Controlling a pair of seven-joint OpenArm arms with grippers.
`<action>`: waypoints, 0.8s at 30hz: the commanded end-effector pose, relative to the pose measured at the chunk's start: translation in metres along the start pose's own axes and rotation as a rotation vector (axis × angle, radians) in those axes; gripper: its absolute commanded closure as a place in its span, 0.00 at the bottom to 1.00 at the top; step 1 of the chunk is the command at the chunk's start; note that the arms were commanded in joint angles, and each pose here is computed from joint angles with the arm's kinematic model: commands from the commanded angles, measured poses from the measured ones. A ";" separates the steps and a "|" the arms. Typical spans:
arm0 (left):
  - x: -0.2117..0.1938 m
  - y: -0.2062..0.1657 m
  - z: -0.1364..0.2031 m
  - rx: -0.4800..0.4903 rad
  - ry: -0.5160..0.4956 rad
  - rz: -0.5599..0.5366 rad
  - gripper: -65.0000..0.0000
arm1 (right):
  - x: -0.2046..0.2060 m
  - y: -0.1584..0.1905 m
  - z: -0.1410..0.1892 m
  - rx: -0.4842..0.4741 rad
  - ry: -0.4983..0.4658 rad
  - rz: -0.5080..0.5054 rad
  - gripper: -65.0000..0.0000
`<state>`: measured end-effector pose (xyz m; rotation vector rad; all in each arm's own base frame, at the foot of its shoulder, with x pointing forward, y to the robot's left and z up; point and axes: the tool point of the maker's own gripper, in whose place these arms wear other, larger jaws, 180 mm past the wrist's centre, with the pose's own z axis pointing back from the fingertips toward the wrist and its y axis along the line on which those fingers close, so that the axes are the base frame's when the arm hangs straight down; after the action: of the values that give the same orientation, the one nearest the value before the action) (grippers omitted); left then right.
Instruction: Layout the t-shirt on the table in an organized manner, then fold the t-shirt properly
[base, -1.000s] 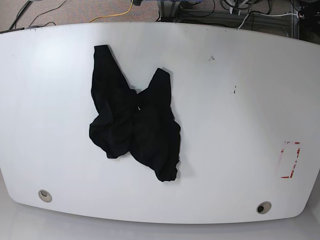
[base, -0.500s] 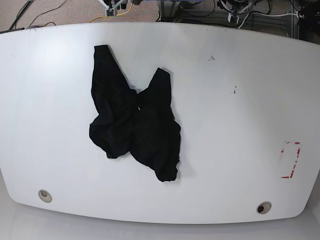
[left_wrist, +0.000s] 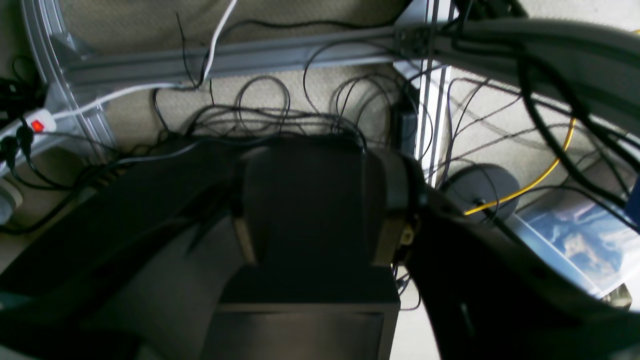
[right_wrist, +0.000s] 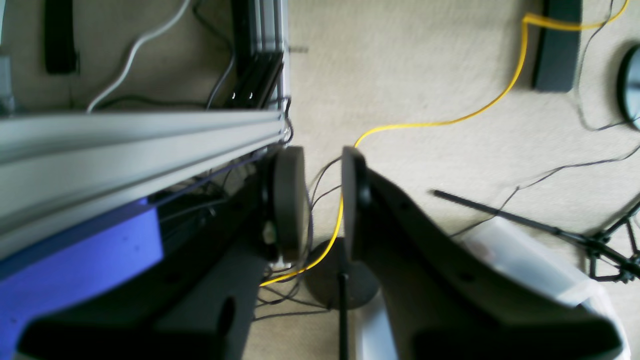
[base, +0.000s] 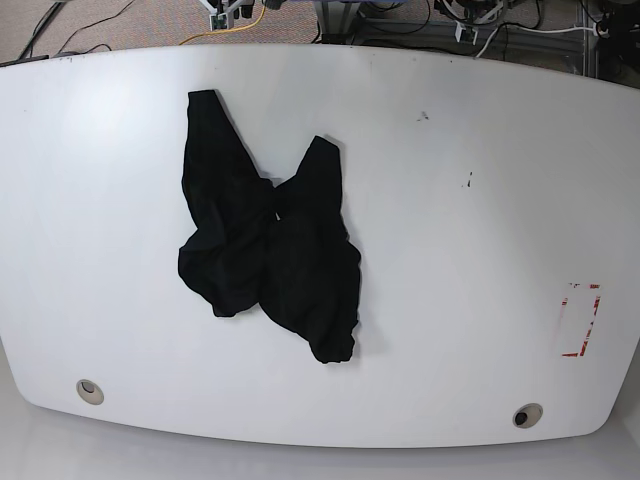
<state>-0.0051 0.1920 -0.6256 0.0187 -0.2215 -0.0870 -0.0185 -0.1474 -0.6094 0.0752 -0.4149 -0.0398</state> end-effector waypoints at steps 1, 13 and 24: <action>-0.002 0.005 0.008 0.006 -0.046 -0.008 0.59 | -0.018 -0.009 0.013 -0.017 0.027 0.006 0.81; -0.005 0.004 0.024 -0.005 -0.106 -0.023 0.59 | -0.017 -0.003 0.036 -0.022 -0.012 0.017 0.81; -0.010 0.000 0.048 -0.021 -0.145 -0.036 0.59 | -0.025 -0.006 0.064 -0.032 -0.019 0.039 0.81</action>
<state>-0.0208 0.1864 -0.5897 -0.0093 -0.3516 -0.1202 -0.0640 -0.1519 -0.5710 0.0442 -0.4160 -0.0162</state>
